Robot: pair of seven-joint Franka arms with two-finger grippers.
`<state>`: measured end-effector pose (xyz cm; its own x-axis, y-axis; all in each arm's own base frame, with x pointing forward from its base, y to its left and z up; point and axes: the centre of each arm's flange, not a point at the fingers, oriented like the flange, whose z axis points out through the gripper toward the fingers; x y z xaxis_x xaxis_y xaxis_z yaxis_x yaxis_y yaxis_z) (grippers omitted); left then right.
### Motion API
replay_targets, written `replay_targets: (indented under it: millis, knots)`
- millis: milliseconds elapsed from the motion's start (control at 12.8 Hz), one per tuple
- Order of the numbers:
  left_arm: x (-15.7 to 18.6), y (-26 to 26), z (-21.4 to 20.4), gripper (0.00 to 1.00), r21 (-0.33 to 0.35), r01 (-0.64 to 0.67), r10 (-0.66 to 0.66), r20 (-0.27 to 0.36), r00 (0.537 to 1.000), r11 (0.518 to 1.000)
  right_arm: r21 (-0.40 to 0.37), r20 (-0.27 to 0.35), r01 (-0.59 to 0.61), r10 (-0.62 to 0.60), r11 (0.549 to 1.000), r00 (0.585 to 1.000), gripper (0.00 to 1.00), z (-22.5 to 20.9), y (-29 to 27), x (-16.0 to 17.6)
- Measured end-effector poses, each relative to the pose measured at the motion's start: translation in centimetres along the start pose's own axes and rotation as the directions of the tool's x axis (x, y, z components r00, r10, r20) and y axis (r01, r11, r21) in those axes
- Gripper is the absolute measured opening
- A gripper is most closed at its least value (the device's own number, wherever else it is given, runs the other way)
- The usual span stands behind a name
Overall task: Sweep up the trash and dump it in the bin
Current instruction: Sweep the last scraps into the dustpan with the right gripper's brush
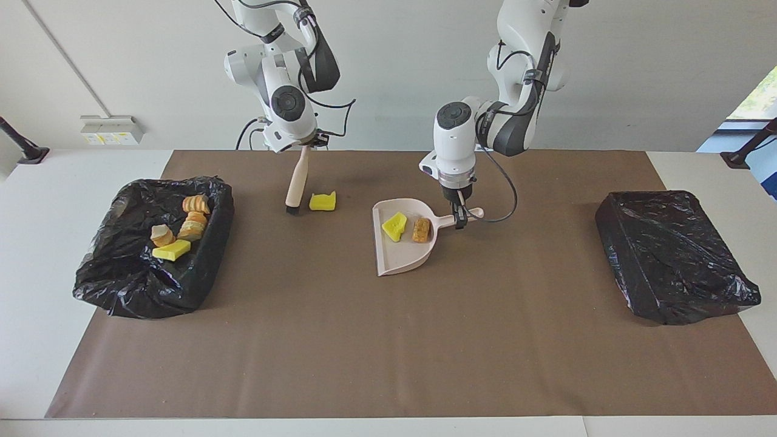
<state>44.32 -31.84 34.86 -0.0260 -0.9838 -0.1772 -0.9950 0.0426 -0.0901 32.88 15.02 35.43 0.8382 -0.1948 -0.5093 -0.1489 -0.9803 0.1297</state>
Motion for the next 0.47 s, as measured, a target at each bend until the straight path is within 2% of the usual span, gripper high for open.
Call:
replay_targets:
  millis: [156,468]
  knots:
    - [0.0,1.4,0.2,0.33,-0.005,-0.02,0.02,0.01,1.0,1.0,0.017,0.007,0.034,-0.034,0.999,0.999,0.26,1.0,-0.8,0.5]
    - [-0.2,2.6,0.2,0.33,-0.009,-0.03,0.03,0.016,0.999,1.0,0.098,-0.011,0.146,-0.145,0.984,0.989,0.26,1.3,0.1,3.3]
